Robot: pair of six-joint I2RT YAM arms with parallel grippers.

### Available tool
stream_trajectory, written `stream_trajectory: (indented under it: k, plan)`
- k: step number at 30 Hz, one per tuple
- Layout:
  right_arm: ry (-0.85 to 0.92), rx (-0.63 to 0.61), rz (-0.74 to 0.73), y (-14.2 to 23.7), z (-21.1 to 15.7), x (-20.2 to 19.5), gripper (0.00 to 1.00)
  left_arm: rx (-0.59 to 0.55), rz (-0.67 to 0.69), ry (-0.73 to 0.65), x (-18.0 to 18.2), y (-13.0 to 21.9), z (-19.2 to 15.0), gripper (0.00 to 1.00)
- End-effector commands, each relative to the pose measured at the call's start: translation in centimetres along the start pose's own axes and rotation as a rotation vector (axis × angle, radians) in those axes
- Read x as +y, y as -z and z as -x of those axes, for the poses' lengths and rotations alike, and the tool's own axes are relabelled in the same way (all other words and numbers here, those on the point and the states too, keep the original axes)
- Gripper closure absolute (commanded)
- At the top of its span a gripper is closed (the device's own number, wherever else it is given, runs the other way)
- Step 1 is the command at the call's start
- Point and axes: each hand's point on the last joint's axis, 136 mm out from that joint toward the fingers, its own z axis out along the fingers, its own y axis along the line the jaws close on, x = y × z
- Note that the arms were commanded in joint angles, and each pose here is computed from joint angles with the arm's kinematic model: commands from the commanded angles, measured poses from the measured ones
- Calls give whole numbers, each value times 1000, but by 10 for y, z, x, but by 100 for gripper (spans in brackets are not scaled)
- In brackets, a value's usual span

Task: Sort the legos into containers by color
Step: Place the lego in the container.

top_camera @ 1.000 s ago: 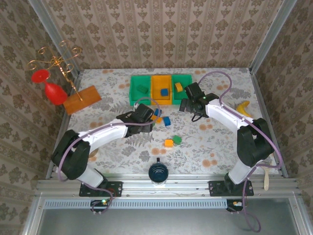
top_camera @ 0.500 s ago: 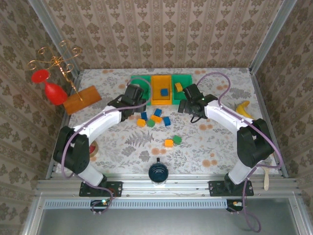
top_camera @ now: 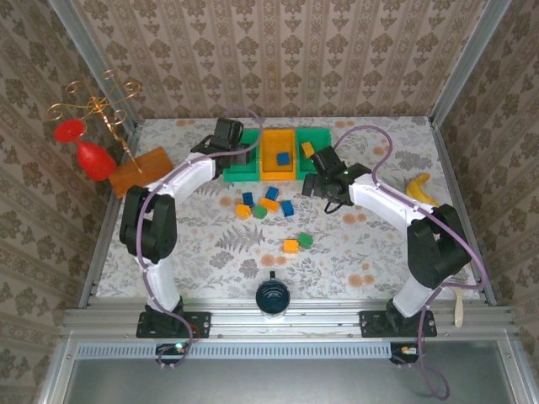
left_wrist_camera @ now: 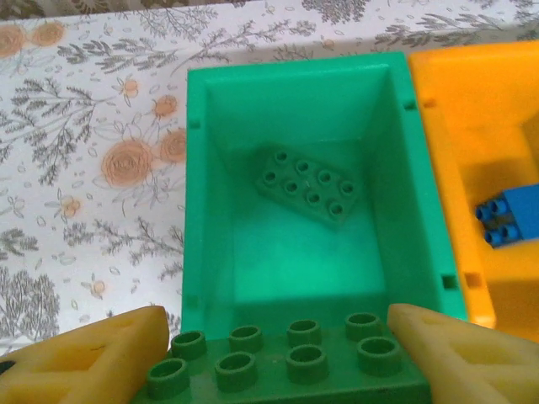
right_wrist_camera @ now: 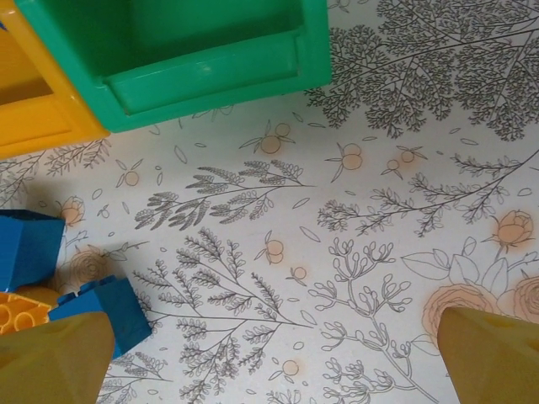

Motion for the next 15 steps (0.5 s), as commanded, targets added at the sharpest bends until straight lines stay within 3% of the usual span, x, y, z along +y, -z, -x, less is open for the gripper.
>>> stream_trajectory:
  k: [1,15]
  plan:
    - [-18,-6,27,4,0,7,0,-5,-2,-25,3,-10,12,35]
    - [10,39,34,-5,-10,23,0,30,-1,-9,-1,-39,8,27]
